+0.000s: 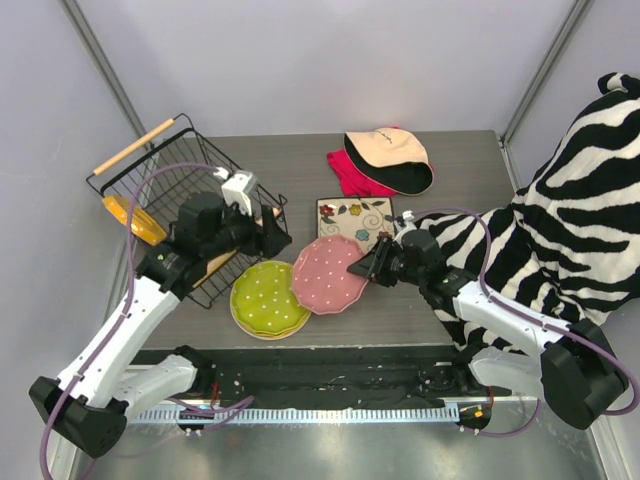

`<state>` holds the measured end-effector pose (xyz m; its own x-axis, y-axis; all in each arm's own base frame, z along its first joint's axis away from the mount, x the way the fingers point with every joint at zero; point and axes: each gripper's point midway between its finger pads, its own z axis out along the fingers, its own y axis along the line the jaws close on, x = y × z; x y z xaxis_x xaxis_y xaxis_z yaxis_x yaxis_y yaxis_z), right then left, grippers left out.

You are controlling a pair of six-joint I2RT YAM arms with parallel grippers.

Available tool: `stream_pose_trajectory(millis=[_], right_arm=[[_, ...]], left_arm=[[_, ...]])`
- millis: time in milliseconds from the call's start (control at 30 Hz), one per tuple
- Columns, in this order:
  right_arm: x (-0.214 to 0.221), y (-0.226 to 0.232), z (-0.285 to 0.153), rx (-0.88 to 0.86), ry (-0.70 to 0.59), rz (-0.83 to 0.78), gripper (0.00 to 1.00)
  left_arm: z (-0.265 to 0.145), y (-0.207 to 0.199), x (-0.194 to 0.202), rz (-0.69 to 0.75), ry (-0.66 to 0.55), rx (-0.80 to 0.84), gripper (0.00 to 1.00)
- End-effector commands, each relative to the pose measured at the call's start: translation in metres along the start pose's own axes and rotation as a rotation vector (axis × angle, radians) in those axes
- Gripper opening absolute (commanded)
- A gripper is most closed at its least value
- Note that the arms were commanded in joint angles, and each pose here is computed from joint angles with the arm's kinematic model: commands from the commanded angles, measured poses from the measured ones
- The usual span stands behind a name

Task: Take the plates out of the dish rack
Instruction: Place the plate at the center of the board.

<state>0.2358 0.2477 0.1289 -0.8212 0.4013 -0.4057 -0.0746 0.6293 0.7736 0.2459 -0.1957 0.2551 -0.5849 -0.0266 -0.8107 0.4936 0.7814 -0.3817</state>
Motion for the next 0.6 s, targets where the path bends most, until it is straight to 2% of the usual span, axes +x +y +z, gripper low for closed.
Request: stream_pose_trajectory(millis=[0, 200, 567], right_arm=[[-0.035, 0.087, -0.013, -0.282, -0.103, -0.034, 0.01], [-0.016, 0.089, 0.008, -0.286, -0.048, -0.036, 0.01], [0.026, 0.108, 0.051, -0.307, 0.081, -0.058, 0.01]], left_arm=[[-0.007, 0.023, -0.046, 0.012, -0.106, -0.072, 0.76], [-0.022, 0.060, -0.082, -0.061, -0.205, -0.133, 0.77], [-0.018, 0.092, -0.076, -0.066, -0.212, -0.209, 0.78]])
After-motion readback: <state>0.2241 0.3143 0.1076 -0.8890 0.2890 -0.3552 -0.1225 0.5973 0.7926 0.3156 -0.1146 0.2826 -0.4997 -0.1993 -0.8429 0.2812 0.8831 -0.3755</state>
